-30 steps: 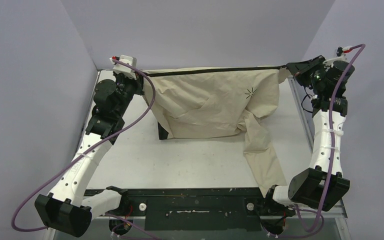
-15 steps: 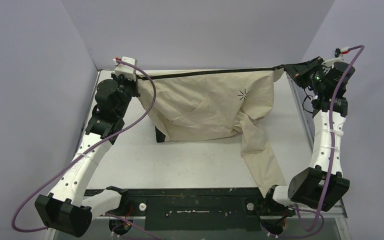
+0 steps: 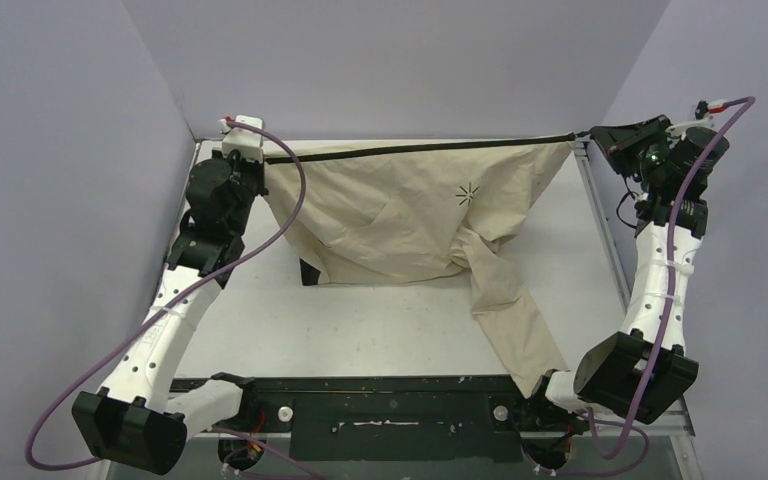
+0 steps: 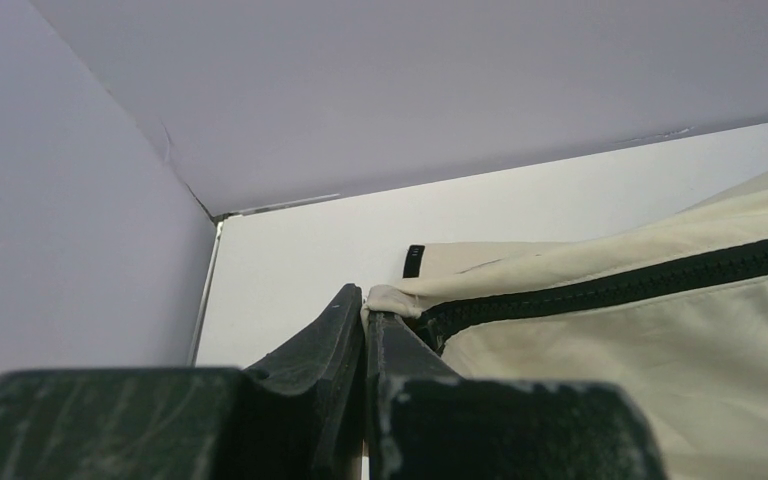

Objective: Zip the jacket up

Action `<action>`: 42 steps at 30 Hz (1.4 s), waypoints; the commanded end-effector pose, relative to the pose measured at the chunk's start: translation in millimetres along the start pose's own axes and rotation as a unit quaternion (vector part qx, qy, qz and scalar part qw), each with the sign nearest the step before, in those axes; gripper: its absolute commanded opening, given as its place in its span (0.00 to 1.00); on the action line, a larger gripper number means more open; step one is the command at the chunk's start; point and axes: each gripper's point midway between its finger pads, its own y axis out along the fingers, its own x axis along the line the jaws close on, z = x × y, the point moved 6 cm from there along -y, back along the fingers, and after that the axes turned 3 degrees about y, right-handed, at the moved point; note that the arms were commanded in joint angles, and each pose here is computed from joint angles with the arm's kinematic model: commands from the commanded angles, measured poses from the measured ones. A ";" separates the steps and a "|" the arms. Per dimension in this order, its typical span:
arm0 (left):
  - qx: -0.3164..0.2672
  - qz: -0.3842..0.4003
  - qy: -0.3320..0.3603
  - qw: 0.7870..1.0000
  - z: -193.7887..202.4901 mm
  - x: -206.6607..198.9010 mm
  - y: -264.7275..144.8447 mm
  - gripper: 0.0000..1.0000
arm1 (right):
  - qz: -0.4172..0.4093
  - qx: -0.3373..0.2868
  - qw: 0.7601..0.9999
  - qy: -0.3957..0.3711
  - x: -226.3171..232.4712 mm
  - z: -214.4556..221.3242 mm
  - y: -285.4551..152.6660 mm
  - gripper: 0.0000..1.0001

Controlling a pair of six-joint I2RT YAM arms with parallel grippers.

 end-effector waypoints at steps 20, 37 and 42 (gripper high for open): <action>0.152 -0.031 -0.158 0.975 60.6 -5.3 25.3 0.97 | 0.042 0.001 0.999 -0.001 -56.8 9.6 3.3 0.64; 0.352 -0.014 -0.199 0.914 107.7 -10.2 -46.6 0.97 | 0.015 0.185 0.968 -0.169 -20.8 104.1 -1.8 0.79; 0.308 0.025 -0.209 0.928 82.6 -13.3 -64.6 0.97 | 0.003 0.244 0.924 -0.293 -7.0 145.1 -9.8 0.92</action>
